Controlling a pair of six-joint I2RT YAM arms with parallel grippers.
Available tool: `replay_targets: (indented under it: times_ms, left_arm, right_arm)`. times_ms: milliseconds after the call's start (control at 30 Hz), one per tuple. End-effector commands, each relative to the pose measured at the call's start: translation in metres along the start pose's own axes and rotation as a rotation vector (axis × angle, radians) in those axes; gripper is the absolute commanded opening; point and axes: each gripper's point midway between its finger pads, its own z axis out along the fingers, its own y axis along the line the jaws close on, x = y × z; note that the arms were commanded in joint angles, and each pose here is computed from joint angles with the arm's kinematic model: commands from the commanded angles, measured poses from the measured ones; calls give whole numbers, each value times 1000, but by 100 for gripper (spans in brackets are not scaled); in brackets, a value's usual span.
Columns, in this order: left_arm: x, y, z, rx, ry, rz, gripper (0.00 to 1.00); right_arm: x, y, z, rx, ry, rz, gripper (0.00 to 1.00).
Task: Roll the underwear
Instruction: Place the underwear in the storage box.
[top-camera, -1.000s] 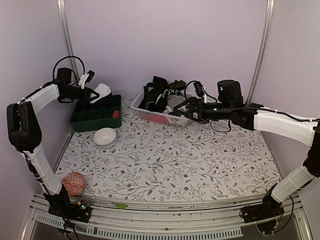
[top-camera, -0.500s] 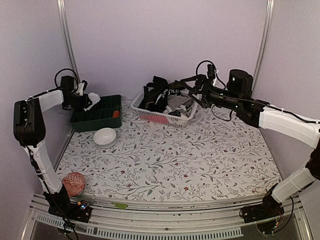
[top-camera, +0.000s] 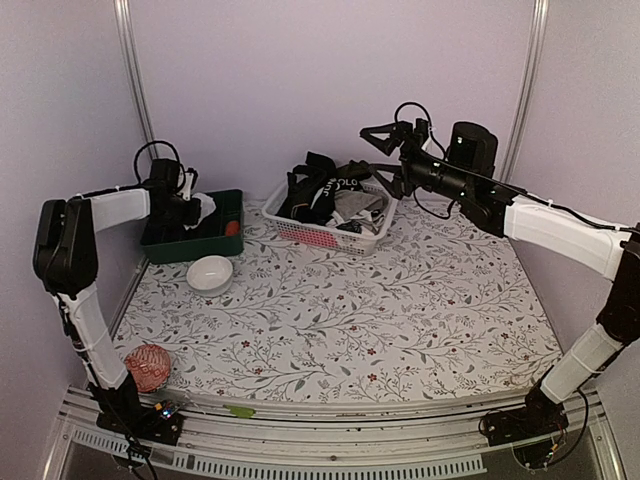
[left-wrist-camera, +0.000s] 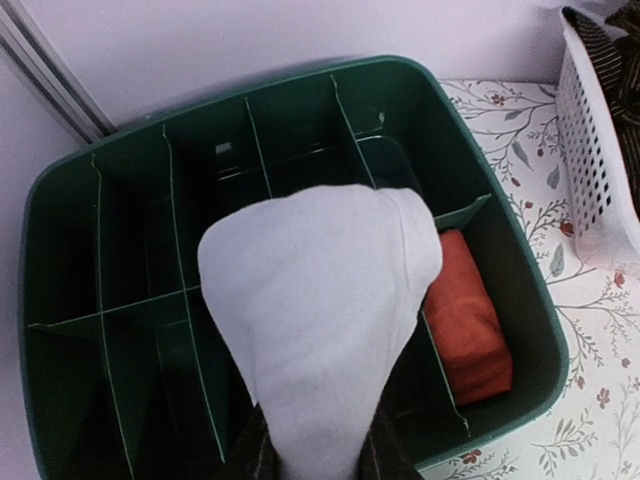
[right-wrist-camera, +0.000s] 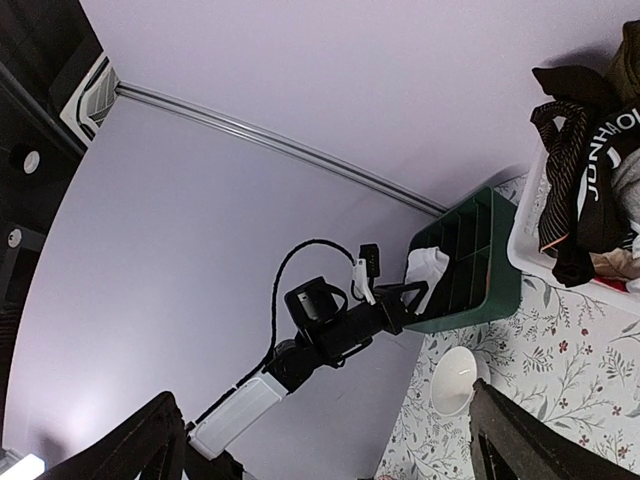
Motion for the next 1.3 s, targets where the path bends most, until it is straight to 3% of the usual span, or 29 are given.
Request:
replay_targets:
  times_ms: [0, 233, 500, 1000, 1267]
  left_arm:
    - [-23, 7, -10, -116, -52, 8, 0]
    - [-38, 16, -5, -285, -53, 23, 0]
    - [-16, 4, 27, -372, 32, 84, 0]
    - [6, -9, 61, -328, 105, 105, 0]
    - [20, -35, 52, -285, 155, 68, 0]
  right_arm:
    - [-2, 13, 0, -79, -14, 35, 99]
    - [-7, 28, -1, -129, -32, 22, 99]
    - [-9, 26, 2, -132, -39, 35, 99]
    - [-12, 5, 9, -73, -37, 7, 99]
    - [-7, -8, 9, -31, -24, 6, 99]
